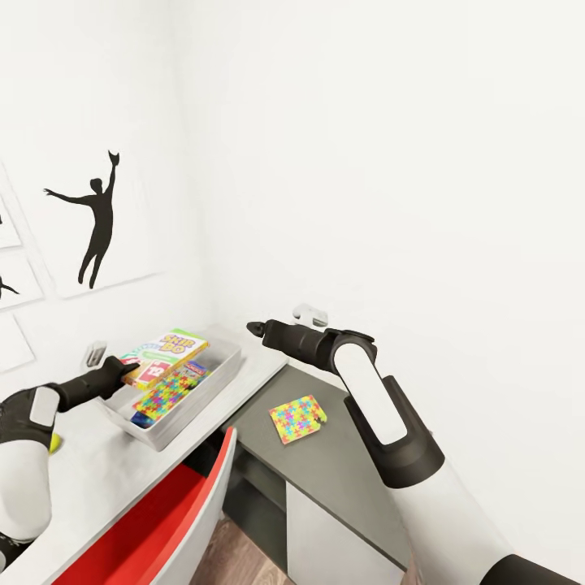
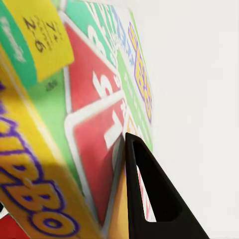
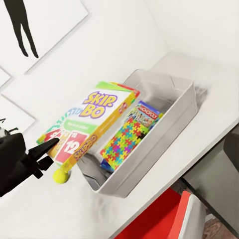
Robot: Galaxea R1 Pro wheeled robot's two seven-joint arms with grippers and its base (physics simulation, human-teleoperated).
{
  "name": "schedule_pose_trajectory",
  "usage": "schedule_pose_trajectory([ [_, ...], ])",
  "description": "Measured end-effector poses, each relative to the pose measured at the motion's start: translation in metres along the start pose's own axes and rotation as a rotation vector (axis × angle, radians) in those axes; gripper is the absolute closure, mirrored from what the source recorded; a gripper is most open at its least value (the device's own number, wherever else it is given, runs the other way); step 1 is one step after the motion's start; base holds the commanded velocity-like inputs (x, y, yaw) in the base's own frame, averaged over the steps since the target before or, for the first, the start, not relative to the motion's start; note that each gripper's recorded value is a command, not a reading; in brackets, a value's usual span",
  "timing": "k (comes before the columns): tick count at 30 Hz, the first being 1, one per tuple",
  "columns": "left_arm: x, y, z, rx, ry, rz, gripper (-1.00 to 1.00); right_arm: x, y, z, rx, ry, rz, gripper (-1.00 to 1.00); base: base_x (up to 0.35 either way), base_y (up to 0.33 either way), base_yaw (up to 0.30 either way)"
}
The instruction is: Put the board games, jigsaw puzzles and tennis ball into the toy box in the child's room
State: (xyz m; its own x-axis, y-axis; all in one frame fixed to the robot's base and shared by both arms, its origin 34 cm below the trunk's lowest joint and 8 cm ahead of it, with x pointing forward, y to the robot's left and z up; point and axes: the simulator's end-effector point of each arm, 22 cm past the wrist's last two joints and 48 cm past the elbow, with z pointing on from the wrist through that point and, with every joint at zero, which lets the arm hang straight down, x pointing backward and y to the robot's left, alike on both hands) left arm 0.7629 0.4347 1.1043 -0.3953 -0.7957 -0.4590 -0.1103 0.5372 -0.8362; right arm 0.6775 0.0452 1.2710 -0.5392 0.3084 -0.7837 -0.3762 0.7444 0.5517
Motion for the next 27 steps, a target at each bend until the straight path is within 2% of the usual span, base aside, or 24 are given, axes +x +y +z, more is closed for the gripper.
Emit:
schedule_pose_trajectory([
  [4,0.008,0.005,0.003,-0.002,0.019,-0.023,1.0,0.0,0.0,0.0,-0.001,0.001,0.001,-1.0,0.0,0.0,0.0],
  [7,0.005,0.009,0.001,-0.009,0.014,-0.023,1.0,0.0,0.001,0.0,-0.003,0.001,0.002,-1.0,0.0,0.0,0.0],
  [10,-0.004,0.014,-0.003,-0.017,-0.007,-0.013,1.0,0.001,0.001,0.0,-0.003,0.003,0.002,-1.0,0.0,0.0,0.0],
  [15,-0.007,0.022,0.001,-0.025,-0.052,0.011,1.0,0.001,0.002,-0.001,-0.006,0.006,-0.004,-1.0,0.0,0.0,0.0],
  [27,-0.015,0.019,-0.002,-0.011,-0.069,0.02,1.0,0.001,0.001,0.0,-0.004,0.003,-0.001,-1.0,0.0,0.0,0.0],
])
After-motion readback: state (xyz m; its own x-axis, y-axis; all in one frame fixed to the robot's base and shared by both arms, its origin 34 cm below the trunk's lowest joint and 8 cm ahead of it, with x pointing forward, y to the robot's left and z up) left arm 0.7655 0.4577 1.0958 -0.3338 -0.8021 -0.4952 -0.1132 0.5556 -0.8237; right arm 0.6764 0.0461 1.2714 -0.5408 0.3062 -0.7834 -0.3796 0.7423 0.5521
